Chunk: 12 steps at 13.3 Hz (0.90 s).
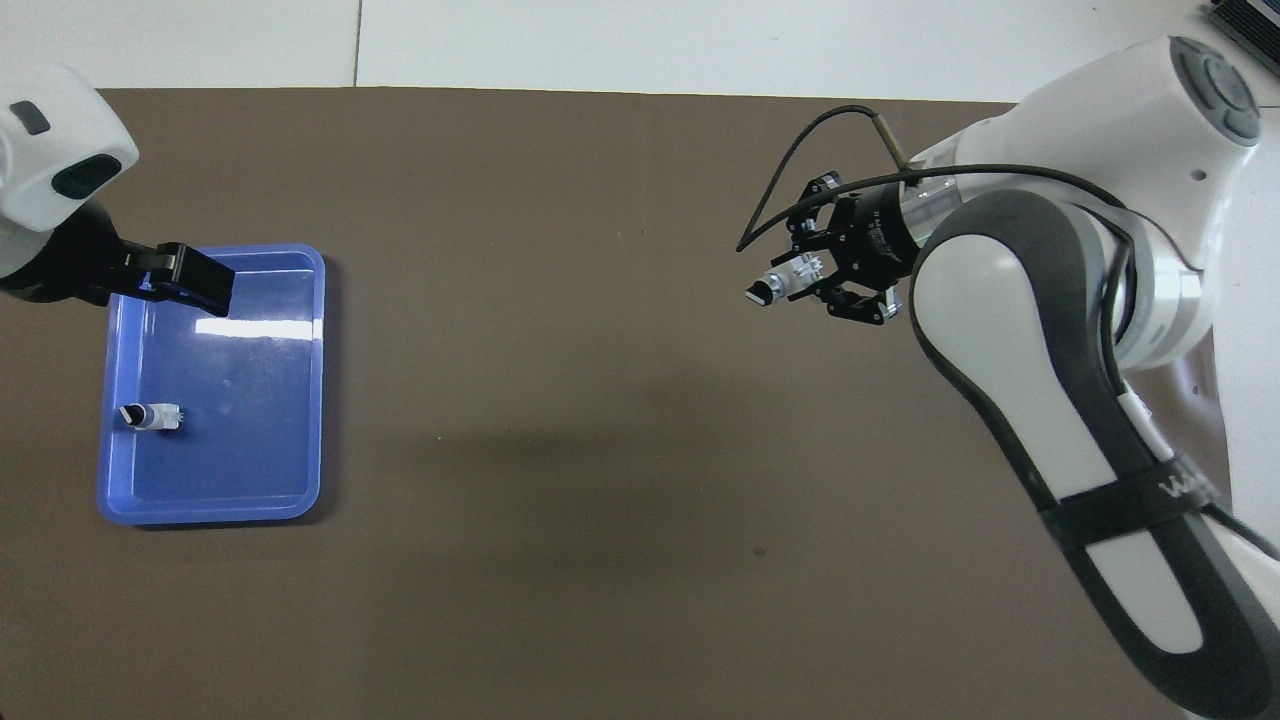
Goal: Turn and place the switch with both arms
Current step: 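Lift the silver switch with the right gripper and carry it toward the tray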
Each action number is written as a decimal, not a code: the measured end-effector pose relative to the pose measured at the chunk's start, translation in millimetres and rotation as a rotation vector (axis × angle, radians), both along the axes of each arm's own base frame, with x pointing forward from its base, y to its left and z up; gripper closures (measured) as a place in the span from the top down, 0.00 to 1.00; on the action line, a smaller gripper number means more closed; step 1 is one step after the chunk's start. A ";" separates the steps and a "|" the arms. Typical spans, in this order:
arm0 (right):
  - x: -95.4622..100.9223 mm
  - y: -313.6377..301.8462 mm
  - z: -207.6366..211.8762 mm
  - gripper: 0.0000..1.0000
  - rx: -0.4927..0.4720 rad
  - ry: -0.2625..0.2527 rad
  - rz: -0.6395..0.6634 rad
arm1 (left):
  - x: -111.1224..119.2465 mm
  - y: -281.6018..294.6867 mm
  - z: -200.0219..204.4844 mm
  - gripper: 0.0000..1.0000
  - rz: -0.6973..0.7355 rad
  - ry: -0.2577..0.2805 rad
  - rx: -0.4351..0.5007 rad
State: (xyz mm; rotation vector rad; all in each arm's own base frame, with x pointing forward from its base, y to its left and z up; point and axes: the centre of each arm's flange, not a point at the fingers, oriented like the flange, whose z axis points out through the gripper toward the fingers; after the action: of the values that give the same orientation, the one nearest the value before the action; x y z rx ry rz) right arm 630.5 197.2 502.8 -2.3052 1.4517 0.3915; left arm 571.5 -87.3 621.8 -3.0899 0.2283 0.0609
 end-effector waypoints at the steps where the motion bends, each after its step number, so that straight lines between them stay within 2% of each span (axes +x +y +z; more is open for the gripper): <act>1: -1.1 18.2 5.1 0.33 0.083 0.050 -0.082 | 0.0 0.0 0.0 1.00 0.000 0.000 0.000; 3: -2.4 49.0 17.2 0.33 0.254 0.122 -0.212 | 0.0 0.0 0.0 1.00 0.000 0.000 0.000; 5: -9.6 89.6 31.5 0.33 0.330 0.147 -0.327 | 0.0 0.0 0.0 1.00 0.000 0.000 0.000; 9: -60.0 198.0 48.4 0.33 0.363 0.126 -0.335 | 0.0 0.0 0.1 1.00 0.000 0.000 0.000; 12: -73.5 217.0 48.6 0.33 0.316 0.114 -0.323 | 0.0 0.0 0.1 1.00 0.000 0.000 0.000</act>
State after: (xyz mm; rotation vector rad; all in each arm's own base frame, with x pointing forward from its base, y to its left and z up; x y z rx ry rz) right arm 557.0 414.2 551.4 -1.7920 1.6484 0.6133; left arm 571.5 -87.3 621.9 -3.0899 0.2283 0.0607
